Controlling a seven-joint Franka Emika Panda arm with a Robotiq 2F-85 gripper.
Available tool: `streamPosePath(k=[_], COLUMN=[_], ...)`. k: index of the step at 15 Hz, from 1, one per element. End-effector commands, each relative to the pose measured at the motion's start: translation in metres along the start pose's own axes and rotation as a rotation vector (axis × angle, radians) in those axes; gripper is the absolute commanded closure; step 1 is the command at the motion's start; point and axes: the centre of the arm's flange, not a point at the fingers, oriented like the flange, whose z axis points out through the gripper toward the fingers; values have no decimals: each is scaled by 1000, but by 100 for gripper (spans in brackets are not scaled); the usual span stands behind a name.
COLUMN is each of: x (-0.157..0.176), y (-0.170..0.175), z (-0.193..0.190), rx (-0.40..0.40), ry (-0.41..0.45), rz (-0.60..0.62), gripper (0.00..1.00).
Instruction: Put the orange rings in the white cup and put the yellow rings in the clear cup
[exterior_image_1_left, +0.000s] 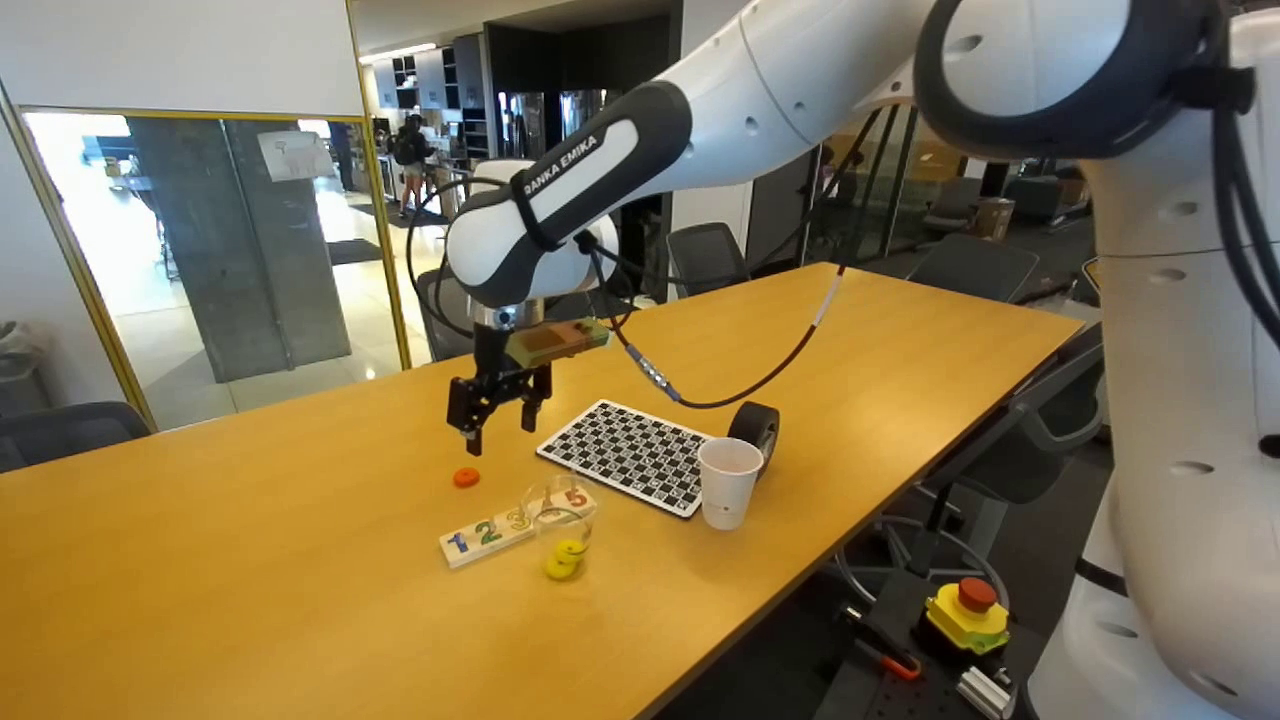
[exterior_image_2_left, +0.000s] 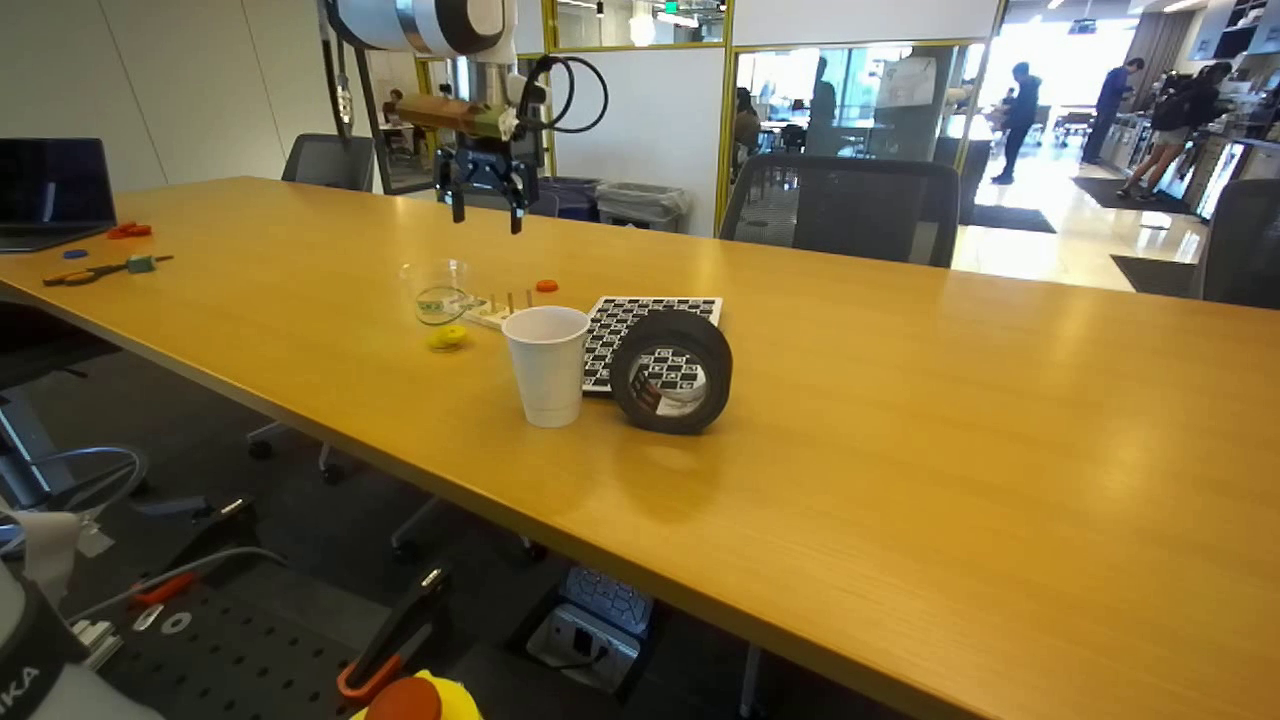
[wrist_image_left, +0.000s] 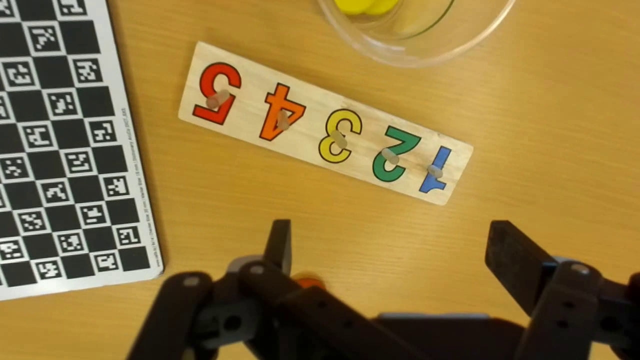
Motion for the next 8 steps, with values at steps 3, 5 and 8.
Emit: streamPosePath(k=[3, 5, 8], x=[73, 86, 100], y=[13, 20, 26], z=[56, 71, 86], rx=[-46, -92, -134], ry=[-26, -13, 9], rz=[41, 76, 117], gripper=[0, 0, 0])
